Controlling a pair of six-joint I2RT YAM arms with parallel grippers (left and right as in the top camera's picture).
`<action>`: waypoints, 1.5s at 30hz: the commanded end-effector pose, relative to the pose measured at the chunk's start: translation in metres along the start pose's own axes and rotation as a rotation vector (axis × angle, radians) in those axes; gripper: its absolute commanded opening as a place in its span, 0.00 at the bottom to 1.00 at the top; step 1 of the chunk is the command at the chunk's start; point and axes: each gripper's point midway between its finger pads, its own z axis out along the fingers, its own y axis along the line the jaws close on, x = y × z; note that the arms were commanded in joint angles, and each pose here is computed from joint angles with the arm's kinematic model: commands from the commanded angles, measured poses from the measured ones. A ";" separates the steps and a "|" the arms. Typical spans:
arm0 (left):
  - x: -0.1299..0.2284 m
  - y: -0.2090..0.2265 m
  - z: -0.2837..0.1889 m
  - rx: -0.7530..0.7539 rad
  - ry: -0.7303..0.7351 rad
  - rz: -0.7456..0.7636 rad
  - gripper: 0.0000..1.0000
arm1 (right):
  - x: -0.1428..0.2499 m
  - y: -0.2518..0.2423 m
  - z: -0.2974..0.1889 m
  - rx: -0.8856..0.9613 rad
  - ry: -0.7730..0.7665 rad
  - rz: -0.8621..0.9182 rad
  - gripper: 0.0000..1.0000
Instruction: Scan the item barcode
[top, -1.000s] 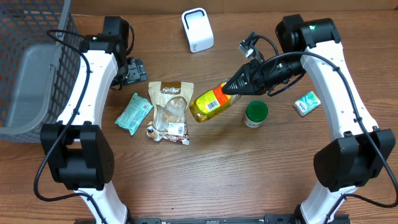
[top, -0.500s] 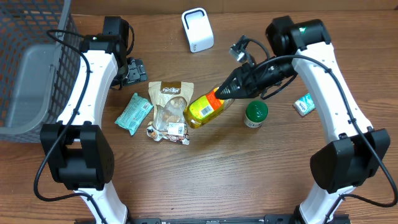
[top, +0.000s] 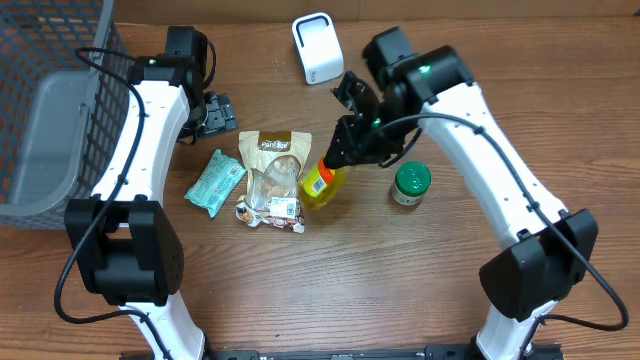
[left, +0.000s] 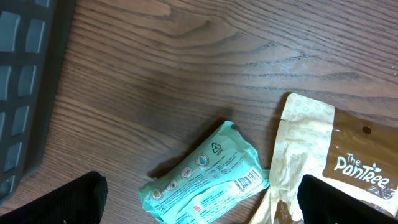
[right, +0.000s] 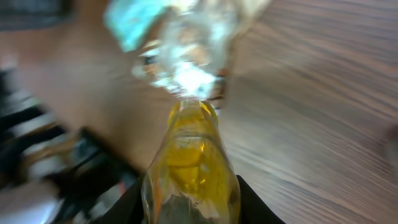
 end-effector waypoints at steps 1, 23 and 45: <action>-0.006 0.000 -0.002 -0.008 -0.016 0.014 1.00 | -0.012 -0.020 -0.016 0.249 -0.136 0.114 0.11; -0.006 0.000 -0.002 -0.008 -0.016 0.014 1.00 | -0.065 -0.002 -0.068 0.372 -0.425 0.121 0.11; -0.006 0.000 -0.002 -0.008 -0.016 0.014 1.00 | -0.204 -0.022 -0.067 1.015 -0.776 -0.347 0.10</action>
